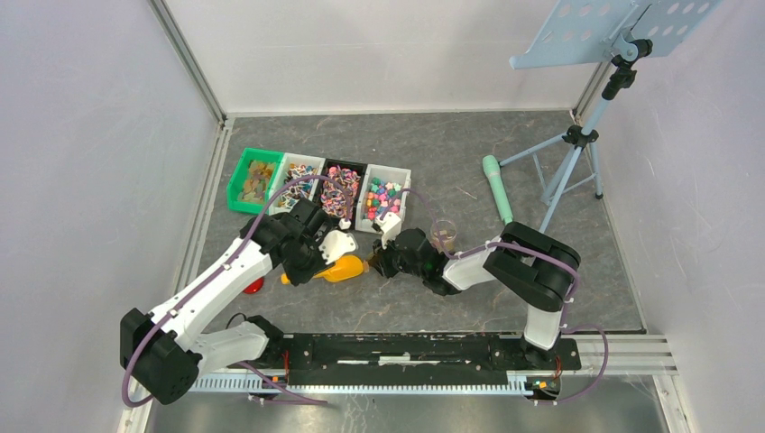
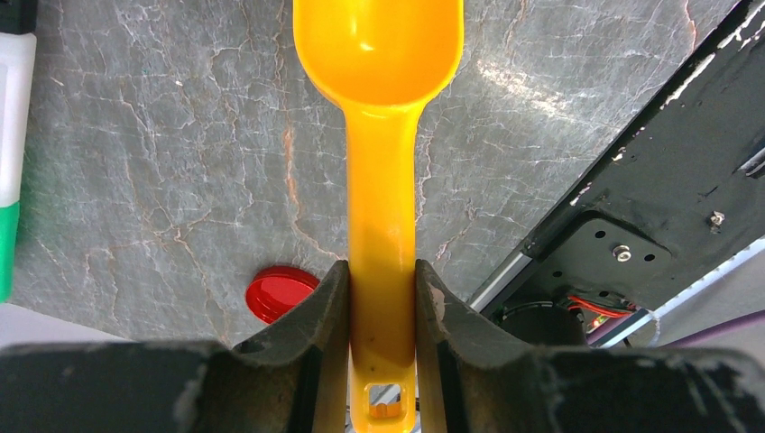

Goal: Pack the candies
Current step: Scoop the fake candies from the center of the board.

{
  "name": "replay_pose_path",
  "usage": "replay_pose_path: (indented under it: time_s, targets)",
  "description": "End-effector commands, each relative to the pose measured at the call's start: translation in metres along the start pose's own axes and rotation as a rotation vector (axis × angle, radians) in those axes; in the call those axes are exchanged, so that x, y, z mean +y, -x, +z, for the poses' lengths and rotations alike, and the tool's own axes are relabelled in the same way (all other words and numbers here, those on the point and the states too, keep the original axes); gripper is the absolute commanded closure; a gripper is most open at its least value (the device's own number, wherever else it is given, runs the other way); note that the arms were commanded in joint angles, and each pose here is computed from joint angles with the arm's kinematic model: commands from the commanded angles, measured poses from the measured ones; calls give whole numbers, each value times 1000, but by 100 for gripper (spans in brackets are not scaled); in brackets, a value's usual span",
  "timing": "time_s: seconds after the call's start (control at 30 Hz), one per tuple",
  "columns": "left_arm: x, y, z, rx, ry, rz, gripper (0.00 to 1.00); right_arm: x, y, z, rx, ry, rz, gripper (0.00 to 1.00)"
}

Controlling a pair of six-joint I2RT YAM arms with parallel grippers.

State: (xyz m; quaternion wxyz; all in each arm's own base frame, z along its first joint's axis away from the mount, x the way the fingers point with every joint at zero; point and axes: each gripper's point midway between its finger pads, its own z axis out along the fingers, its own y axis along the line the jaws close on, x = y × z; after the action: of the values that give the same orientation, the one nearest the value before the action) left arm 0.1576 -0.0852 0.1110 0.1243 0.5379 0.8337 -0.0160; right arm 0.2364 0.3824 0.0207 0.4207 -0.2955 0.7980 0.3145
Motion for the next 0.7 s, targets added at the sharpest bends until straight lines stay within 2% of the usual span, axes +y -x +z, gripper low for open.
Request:
replay_pose_path:
  time_s: [0.0,0.47,0.67]
  targets:
    - [1,21,-1,-76,-5,-47,98,41,21,1,-39,154,46,76]
    - [-14,19,-4,-139,-48,-13,98,72,63,15,-123,271,165,77]
    - [-10,15,-3,-122,-16,-48,98,49,60,2,-116,160,138,76]
